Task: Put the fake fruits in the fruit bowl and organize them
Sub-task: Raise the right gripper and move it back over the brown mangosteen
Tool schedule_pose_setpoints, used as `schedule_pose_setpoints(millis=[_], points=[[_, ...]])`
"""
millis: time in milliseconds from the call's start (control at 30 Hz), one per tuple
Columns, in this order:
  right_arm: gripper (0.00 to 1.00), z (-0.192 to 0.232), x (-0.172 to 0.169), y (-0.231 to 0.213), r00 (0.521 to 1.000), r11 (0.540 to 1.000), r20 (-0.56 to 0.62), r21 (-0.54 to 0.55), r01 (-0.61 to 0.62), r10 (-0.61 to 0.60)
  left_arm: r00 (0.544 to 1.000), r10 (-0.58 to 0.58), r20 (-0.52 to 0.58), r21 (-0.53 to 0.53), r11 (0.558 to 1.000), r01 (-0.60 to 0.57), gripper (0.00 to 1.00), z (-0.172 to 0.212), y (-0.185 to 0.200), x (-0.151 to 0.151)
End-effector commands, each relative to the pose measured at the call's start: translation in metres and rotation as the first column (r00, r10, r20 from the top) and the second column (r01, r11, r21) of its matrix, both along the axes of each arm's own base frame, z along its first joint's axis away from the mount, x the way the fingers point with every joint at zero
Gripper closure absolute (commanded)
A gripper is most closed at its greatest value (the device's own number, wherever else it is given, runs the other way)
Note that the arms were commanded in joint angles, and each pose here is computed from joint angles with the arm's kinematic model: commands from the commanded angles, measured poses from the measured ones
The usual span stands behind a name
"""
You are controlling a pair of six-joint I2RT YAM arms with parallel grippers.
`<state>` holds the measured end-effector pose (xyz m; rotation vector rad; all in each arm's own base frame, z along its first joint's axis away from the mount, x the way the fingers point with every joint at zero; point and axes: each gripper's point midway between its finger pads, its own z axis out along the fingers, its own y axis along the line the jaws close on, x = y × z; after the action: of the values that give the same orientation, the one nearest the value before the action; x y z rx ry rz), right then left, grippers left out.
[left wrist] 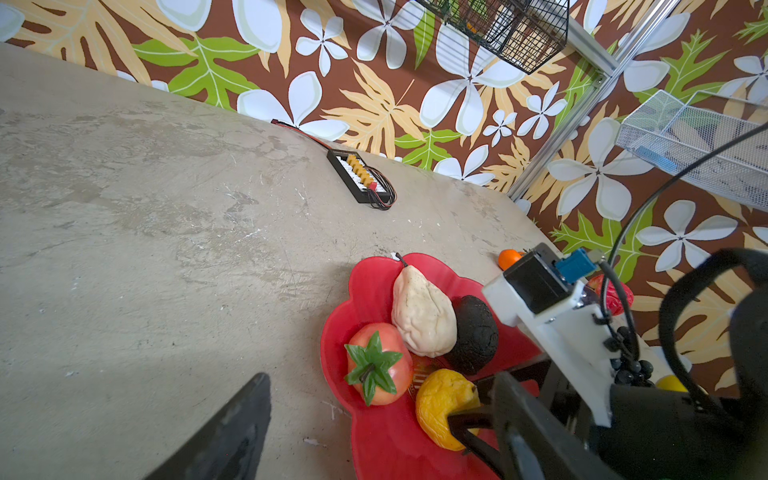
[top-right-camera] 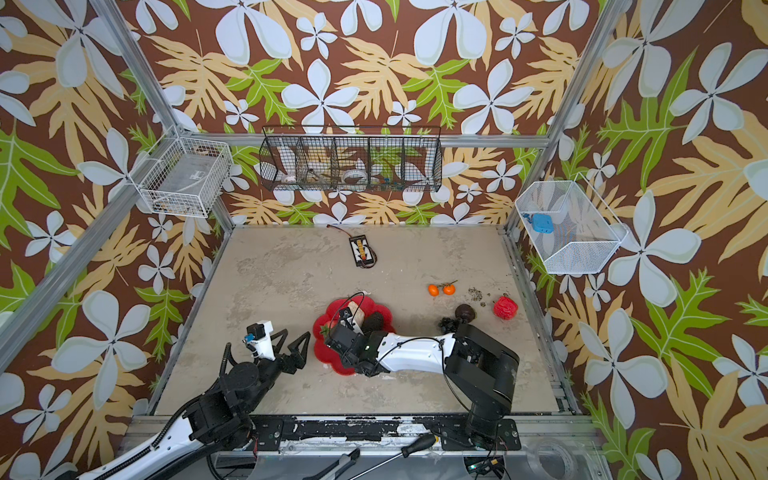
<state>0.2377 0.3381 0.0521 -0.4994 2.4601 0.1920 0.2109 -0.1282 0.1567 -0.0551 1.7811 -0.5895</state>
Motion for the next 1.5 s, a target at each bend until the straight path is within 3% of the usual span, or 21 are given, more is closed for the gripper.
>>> schedule_pose_setpoints(millis=[0,333,667,833,1000,1200,1333,1467], points=[[0.60,-0.004,0.007,-0.010,0.999,0.997,0.039,-0.074,0.014,-0.012,1.000,-0.002,0.020,-0.005,1.000,0.002,0.16,0.005,-0.001,0.001],[0.55,-0.001,0.017,-0.009,0.997,0.996,0.068,-0.088,0.027,-0.022,1.000,-0.001,0.020,-0.005,1.000,0.001,0.16,0.005,0.000,0.001],[0.26,0.027,0.007,-0.004,0.999,1.000,0.050,0.004,-0.017,0.017,1.000,-0.002,0.021,-0.007,1.000,0.002,0.16,0.005,-0.001,0.000],[0.21,0.053,0.004,-0.016,0.997,1.000,0.076,0.018,-0.019,0.018,1.000,-0.004,0.021,-0.009,1.000,0.005,0.16,0.005,-0.001,0.000],[0.21,0.085,0.009,-0.053,0.991,0.999,0.130,0.007,0.038,-0.039,1.000,-0.003,0.020,-0.011,1.000,0.003,0.16,0.006,-0.001,0.000],[0.21,0.109,0.032,-0.129,0.962,0.977,0.172,0.027,0.210,-0.212,1.000,-0.003,0.018,-0.011,1.000,0.003,0.16,0.005,0.000,0.000],[0.21,0.109,0.050,-0.187,0.917,0.930,0.158,0.078,0.359,-0.367,1.000,-0.005,0.018,-0.012,1.000,0.005,0.16,0.005,-0.001,0.000],[0.23,0.098,0.065,-0.246,0.841,0.841,0.091,0.156,0.518,-0.534,1.000,-0.004,0.018,-0.012,1.000,0.004,0.16,0.006,-0.001,0.000]])
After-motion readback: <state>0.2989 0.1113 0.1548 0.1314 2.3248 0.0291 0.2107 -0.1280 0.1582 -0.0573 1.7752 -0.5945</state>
